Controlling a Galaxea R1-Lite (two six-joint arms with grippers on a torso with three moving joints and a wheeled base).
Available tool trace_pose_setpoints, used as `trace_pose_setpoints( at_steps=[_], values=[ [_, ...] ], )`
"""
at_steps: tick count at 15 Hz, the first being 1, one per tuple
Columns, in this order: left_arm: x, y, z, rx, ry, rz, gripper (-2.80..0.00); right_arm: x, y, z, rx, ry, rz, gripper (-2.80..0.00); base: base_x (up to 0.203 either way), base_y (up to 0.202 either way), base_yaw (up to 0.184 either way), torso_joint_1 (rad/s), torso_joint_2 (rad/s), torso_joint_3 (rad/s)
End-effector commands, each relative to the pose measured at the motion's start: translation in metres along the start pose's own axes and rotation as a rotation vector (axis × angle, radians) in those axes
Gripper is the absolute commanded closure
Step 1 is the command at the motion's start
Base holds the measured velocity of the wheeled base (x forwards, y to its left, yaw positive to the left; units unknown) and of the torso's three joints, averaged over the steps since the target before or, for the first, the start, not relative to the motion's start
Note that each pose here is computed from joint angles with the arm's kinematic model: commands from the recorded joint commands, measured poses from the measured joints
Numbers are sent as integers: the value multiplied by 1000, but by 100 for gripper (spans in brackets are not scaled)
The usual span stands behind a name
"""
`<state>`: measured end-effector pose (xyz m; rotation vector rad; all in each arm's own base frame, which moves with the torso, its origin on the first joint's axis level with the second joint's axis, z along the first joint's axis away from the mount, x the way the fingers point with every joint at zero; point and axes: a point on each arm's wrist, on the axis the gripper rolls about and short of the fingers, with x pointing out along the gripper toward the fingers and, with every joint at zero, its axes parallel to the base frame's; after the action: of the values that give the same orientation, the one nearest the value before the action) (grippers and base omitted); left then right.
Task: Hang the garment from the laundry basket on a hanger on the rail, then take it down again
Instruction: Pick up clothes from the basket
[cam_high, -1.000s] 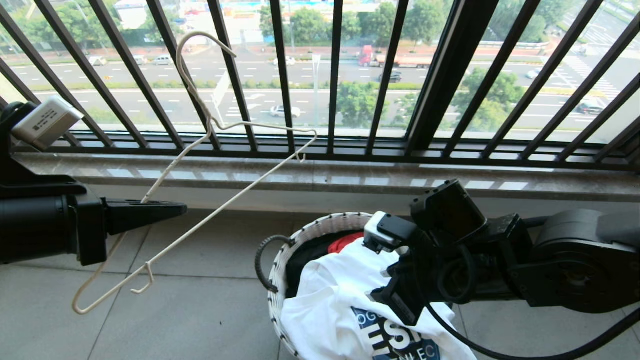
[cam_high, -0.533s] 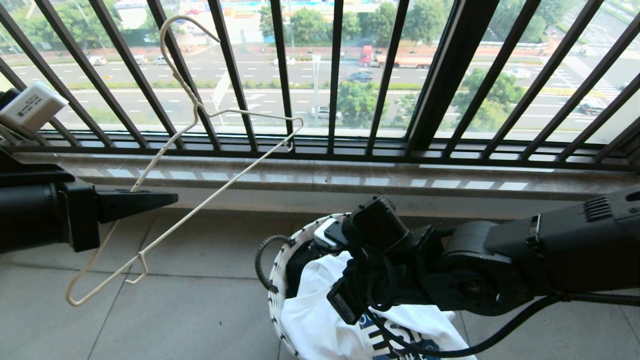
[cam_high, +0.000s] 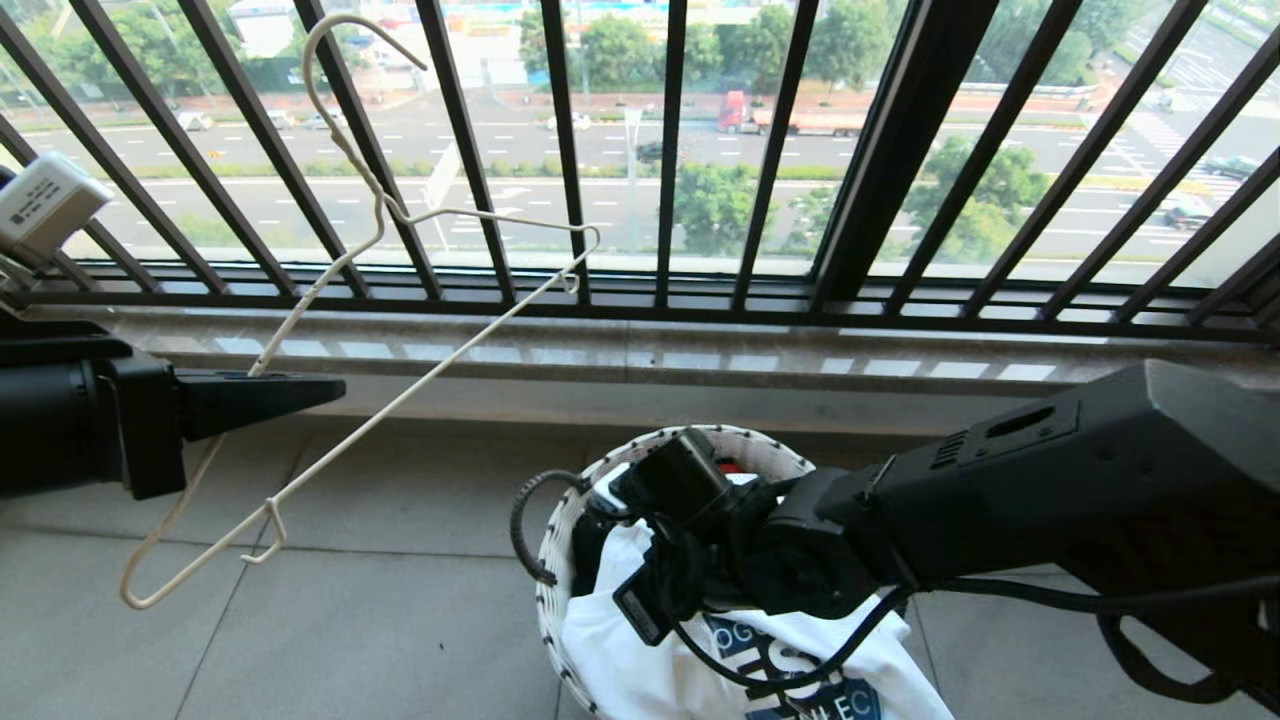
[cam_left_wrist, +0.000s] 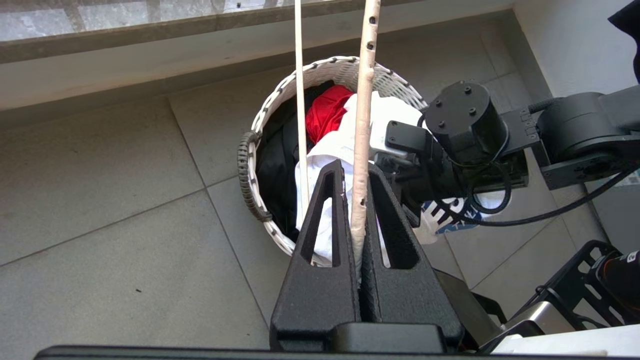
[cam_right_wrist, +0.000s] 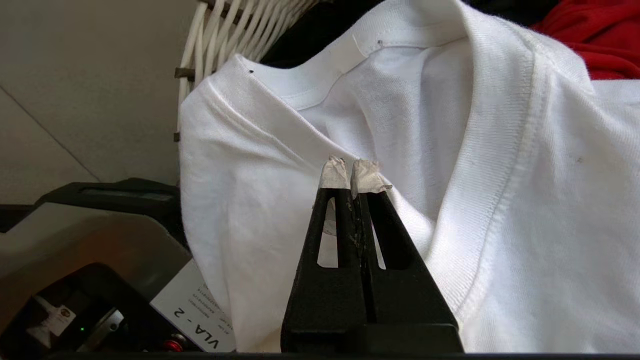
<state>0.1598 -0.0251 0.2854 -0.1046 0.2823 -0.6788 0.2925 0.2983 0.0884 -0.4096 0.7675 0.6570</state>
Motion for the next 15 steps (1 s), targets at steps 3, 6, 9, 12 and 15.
trace_pose_setpoints(
  at_steps=[3,6,9,12,15],
  values=[
    [-1,0,1,2,-5,-2,0,20,-16,-2,30,9,-56,0,0,0,0,0,0,0],
    [-1,0,1,1,-5,-2,0,20,-23,-3,40,6,-71,0,0,0,0,0,0,0],
    [-2,-1,2,4,-9,-2,0,3,-16,-17,14,94,-55,0,0,0,0,0,0,0],
    [-5,-1,3,5,-18,11,0,-2,-15,-34,7,171,-50,0,0,0,0,0,0,0],
    [-7,0,3,6,-25,22,0,-25,-8,-38,-8,159,-32,0,0,0,0,0,0,0]
  ],
)
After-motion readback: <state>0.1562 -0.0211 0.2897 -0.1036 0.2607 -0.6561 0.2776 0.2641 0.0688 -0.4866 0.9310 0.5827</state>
